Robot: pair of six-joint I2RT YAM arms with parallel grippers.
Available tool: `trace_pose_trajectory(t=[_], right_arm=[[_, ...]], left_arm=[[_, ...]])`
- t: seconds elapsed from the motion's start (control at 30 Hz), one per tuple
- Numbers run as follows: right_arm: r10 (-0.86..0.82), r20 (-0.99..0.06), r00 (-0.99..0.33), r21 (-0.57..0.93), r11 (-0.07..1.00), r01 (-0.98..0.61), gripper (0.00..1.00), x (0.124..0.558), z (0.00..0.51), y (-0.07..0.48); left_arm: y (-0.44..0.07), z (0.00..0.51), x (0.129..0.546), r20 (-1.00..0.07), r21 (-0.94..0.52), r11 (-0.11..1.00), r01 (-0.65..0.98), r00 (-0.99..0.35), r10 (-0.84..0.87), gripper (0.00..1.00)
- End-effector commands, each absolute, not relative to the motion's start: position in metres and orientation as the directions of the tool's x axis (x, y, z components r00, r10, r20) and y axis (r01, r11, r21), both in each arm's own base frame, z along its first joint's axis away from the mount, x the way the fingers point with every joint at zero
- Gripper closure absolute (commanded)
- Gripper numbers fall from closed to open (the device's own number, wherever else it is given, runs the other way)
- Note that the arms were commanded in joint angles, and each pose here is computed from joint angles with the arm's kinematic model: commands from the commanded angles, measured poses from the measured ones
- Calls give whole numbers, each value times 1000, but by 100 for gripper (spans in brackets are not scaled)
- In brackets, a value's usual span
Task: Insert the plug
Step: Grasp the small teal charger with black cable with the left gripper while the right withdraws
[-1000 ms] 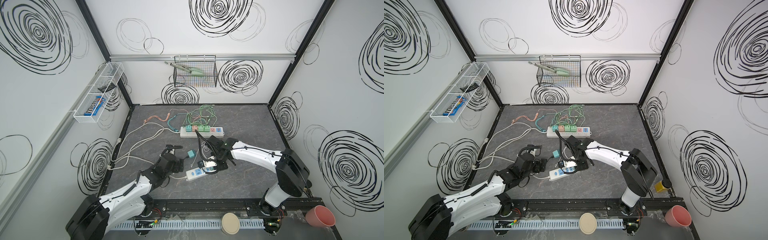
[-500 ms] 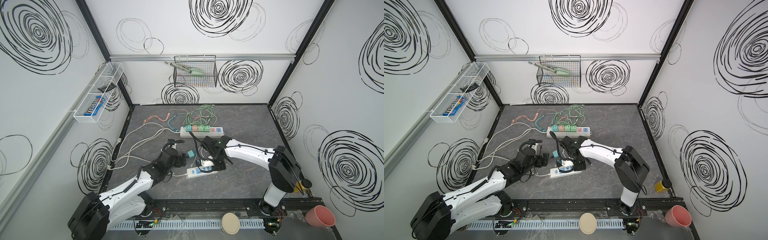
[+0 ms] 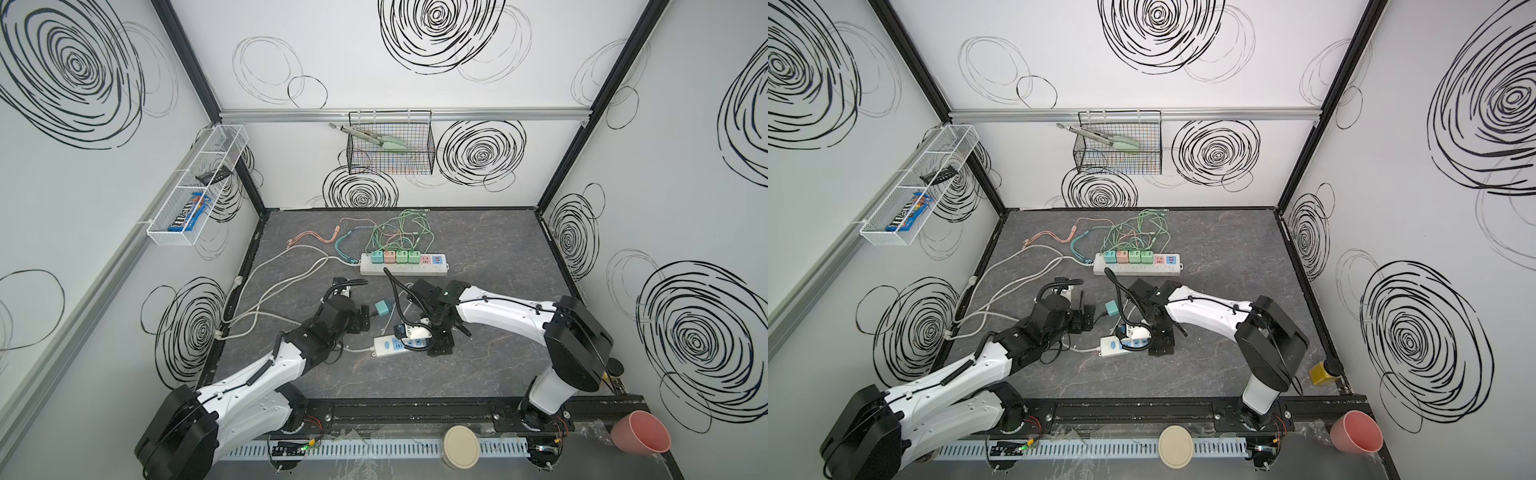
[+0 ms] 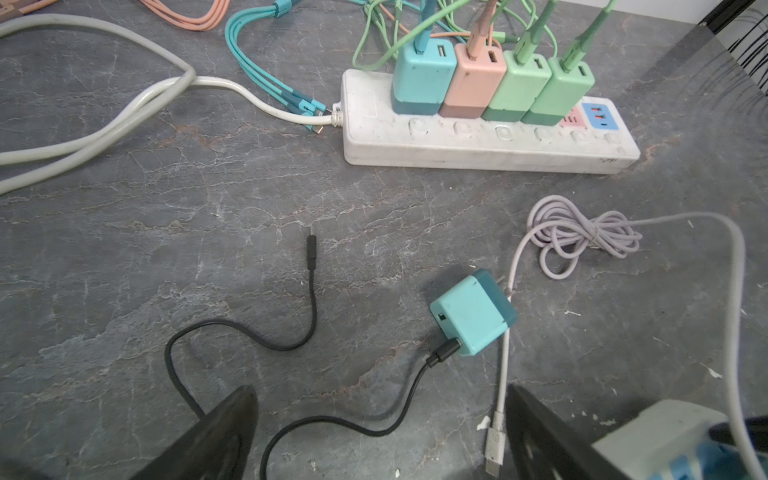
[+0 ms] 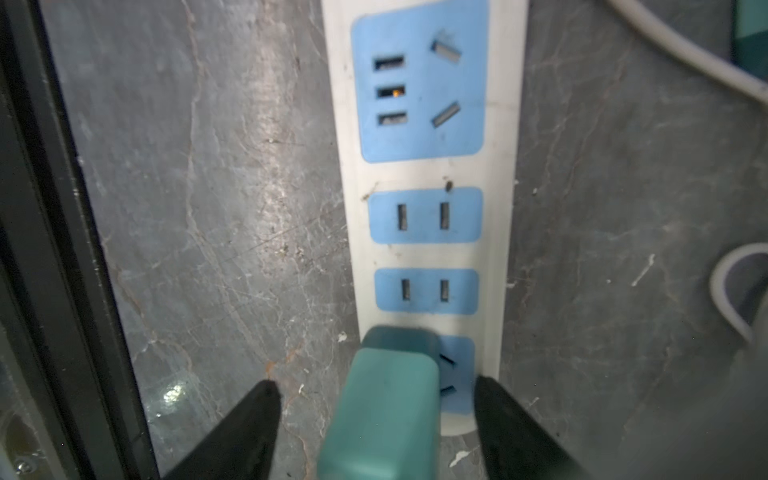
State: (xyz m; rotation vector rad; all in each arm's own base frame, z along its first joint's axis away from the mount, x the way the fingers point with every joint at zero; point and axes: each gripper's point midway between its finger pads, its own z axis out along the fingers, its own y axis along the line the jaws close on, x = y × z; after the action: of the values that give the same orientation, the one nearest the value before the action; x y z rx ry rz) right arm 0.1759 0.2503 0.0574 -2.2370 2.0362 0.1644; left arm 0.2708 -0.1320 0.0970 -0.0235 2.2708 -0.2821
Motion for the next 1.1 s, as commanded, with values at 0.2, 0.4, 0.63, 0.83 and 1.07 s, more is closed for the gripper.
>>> trace_pose_trajectory(t=[0.2, 0.4, 0.63, 0.83, 1.07], right_arm=[[-921, -390, 20, -88, 16, -996, 3, 172, 113, 241], [-799, -600, 47, -303, 172, -937, 3, 198, 177, 239], [-438, -892, 113, -414, 688, -596, 3, 248, 278, 204], [-292, -956, 2, -258, 844, -470, 3, 263, 295, 173], [-298, -952, -72, -248, 887, -389, 3, 278, 286, 162]], left_arm=[[-141, 110, 281, -762, -207, 973, 106, -640, -93, 4], [-164, 103, 287, -715, -175, 968, 178, -699, -1, 4], [-192, 82, 294, -614, -101, 945, 311, -767, 187, 1], [-211, 67, 296, -526, -66, 897, 438, -779, 342, 9], [-211, 46, 303, -417, 88, 848, 522, -754, 508, 14]])
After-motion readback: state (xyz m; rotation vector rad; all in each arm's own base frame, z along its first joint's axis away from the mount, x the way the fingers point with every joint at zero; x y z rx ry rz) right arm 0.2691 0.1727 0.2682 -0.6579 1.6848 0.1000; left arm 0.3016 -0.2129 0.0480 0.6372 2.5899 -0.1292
